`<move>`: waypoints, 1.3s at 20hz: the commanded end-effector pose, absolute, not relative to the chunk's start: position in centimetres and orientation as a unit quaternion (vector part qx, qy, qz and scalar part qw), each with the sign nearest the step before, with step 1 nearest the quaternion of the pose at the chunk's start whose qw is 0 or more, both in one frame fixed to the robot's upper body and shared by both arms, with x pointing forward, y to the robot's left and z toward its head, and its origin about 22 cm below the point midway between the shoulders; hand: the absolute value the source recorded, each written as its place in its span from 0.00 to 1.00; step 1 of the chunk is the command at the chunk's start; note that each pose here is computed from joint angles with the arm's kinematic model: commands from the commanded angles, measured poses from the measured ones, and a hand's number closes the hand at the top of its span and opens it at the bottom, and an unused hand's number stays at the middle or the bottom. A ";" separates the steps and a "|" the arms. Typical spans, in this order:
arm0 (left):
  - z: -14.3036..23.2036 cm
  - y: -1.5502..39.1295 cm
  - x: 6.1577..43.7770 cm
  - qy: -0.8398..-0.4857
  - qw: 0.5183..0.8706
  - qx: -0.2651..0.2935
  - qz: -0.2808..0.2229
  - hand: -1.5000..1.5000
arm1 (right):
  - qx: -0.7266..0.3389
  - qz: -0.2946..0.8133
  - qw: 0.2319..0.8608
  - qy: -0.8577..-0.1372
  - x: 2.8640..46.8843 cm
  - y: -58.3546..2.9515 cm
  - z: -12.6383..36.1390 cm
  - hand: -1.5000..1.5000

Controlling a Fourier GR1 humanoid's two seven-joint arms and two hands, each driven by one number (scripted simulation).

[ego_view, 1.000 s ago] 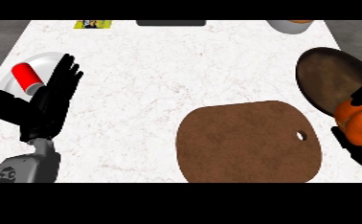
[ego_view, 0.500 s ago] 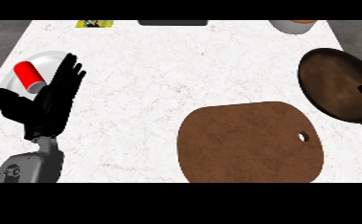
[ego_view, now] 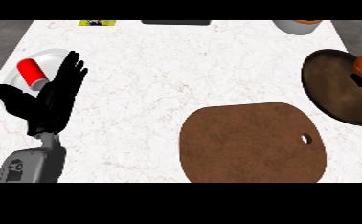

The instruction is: Pick the squash from the cutting board and place it in the pan

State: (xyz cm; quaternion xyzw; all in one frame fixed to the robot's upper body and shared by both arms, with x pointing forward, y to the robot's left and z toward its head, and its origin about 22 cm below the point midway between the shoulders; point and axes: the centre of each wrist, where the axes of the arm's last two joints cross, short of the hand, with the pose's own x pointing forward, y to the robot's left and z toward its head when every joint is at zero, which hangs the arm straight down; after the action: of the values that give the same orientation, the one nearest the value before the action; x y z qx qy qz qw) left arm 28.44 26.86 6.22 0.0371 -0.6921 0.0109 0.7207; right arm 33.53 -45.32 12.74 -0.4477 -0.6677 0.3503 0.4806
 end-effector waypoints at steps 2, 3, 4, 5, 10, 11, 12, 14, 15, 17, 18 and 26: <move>4.4 26.8 27.2 -0.689 0.724 0.037 0.002 0.50 | -0.423 0.380 0.487 -0.663 35.2 -45.1 8.2 1.00; 6.9 27.0 29.0 -0.696 0.718 0.031 0.010 0.50 | -0.422 0.387 0.480 -0.665 35.4 -45.2 7.7 1.00; 7.2 25.6 29.2 -0.697 0.716 0.029 0.003 0.50 | -0.429 0.377 0.485 -0.662 35.3 -45.1 6.5 1.00; 7.1 26.1 29.1 -0.694 0.719 0.027 0.009 0.50 | -0.433 0.386 0.484 -0.654 35.3 -45.7 6.6 1.00; 6.0 25.6 27.6 -0.695 0.718 0.021 0.001 0.50 | -0.436 0.326 0.602 -0.584 33.9 -46.9 4.3 0.00; 6.0 25.7 27.8 -0.695 0.719 0.021 0.003 0.50 | -0.433 0.337 0.607 -0.575 34.1 -47.5 5.0 0.00; 6.9 24.4 29.2 -0.701 0.713 0.024 0.005 0.50 | -0.412 0.333 0.623 -0.575 34.4 -46.8 4.6 0.00; 5.3 26.3 28.8 -0.695 0.718 0.038 0.014 0.50 | -0.388 0.354 0.620 -0.582 32.9 -47.9 3.3 0.00; 6.2 25.2 28.7 -0.703 0.710 0.028 0.001 0.50 | -0.383 0.352 0.629 -0.578 33.9 -47.0 3.6 0.00; 6.1 26.7 28.8 -0.693 0.721 0.019 0.005 0.50 | -0.376 0.334 0.622 -0.600 34.0 -48.1 5.2 0.00; 6.5 24.8 29.1 -0.698 0.716 0.025 0.003 0.50 | -0.369 0.326 0.612 -0.620 32.6 -48.1 2.9 0.00; 6.3 25.9 28.4 -0.689 0.724 0.029 0.004 0.50 | -0.280 0.145 0.618 -0.720 31.6 -52.0 7.3 0.00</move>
State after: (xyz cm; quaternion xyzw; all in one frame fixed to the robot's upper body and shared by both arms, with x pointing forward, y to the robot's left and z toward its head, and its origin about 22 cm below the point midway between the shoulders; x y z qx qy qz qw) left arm 28.48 26.12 6.20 0.0281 -0.6937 0.0065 0.7197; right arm 32.39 -50.43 5.98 -0.3194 -0.6841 0.2174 0.6187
